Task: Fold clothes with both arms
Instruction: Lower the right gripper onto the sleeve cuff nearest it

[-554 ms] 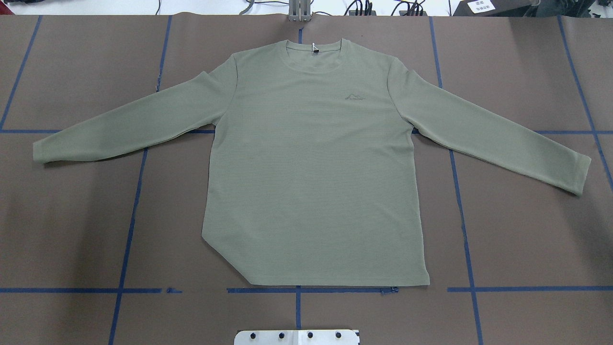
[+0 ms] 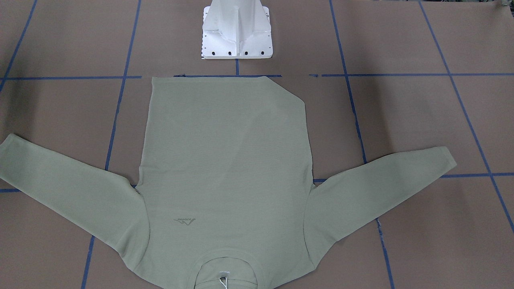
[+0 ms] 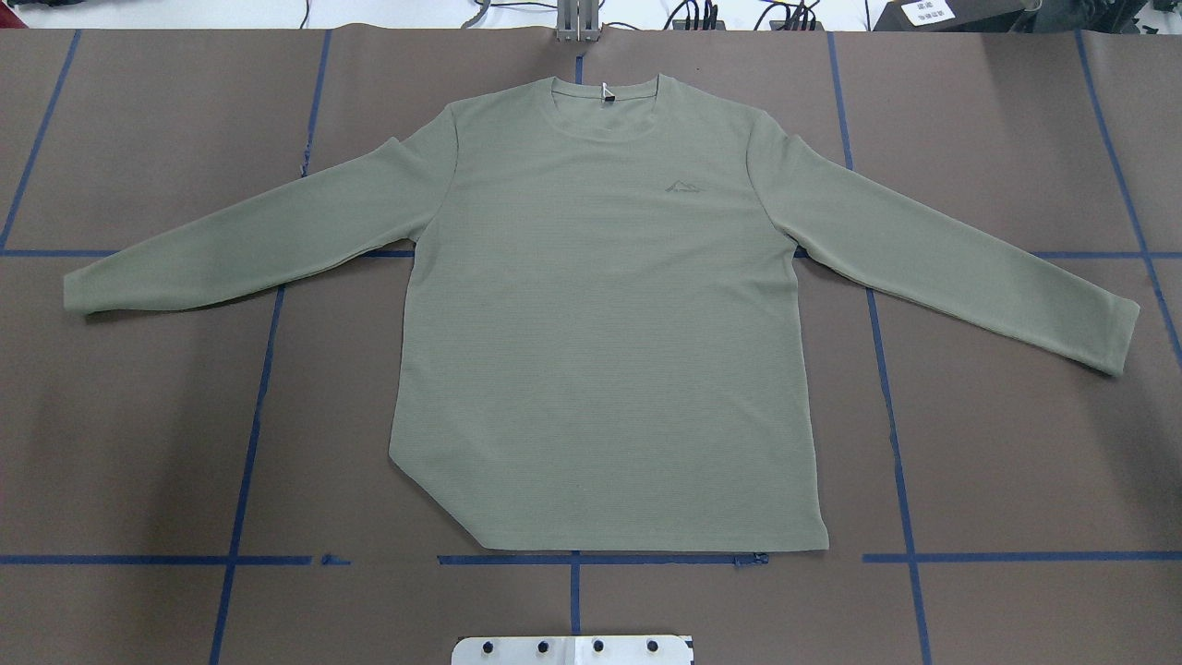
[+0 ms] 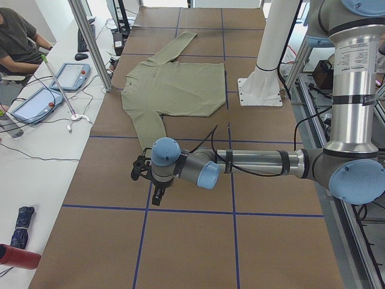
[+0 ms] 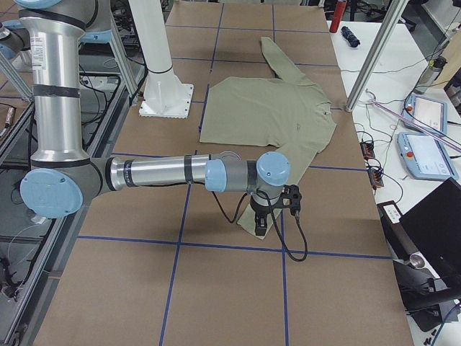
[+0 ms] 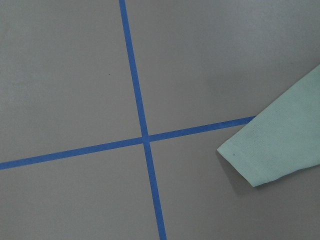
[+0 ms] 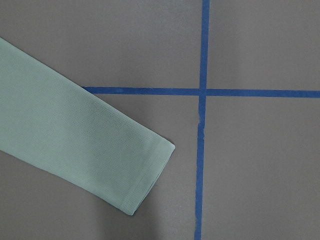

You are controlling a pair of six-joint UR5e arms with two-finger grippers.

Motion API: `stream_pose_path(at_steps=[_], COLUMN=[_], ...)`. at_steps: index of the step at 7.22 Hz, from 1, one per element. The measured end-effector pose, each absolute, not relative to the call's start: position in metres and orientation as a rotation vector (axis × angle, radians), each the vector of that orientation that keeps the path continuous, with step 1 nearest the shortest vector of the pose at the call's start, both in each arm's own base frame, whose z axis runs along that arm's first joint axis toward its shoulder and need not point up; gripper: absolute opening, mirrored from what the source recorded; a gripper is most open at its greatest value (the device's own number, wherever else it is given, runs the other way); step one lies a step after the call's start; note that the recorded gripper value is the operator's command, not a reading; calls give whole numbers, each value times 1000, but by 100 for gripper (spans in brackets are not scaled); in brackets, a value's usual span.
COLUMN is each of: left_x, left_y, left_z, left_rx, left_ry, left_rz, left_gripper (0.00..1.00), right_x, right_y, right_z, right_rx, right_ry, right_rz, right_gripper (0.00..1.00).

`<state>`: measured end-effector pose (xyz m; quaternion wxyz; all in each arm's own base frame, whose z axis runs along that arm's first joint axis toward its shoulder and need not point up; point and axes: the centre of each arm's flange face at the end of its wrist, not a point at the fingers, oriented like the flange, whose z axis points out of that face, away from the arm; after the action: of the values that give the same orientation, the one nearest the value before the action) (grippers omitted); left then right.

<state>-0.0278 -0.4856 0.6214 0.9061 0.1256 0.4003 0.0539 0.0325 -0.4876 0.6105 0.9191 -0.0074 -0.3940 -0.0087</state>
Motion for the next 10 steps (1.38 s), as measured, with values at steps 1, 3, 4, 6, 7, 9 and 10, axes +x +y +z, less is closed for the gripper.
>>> stream_pose_path(at_steps=[1,3,4,6,7,9,10], left_x=[-27,-26,-25,-25,-25,-25,-25], left_y=[-485,-487,-488,-489,-489,-489,-489], left_z=[622,621,619,614,614,613,614], left_rx=[259,267,282,302,305,307,307], left_ry=[824,830,832,834,835,835,835], left_rz=[112,119,127,135,136,137,137], left_gripper=[100,100,100,100,100,100,100], right_x=[33,24,9,-24,-40,-61,-68], right_y=[-488,-492,-498,-511,-514,-514,-515], right_z=[611,620,637,681,696,713,721], right_rx=[-14,26,52,103,109,88,69], right_ry=[-811,-817,-821,-837,-850,-858,-856], right_rz=[-18,-53,-83,-59,-28,4,9], right_gripper=[100,100,100,100,100,99,99])
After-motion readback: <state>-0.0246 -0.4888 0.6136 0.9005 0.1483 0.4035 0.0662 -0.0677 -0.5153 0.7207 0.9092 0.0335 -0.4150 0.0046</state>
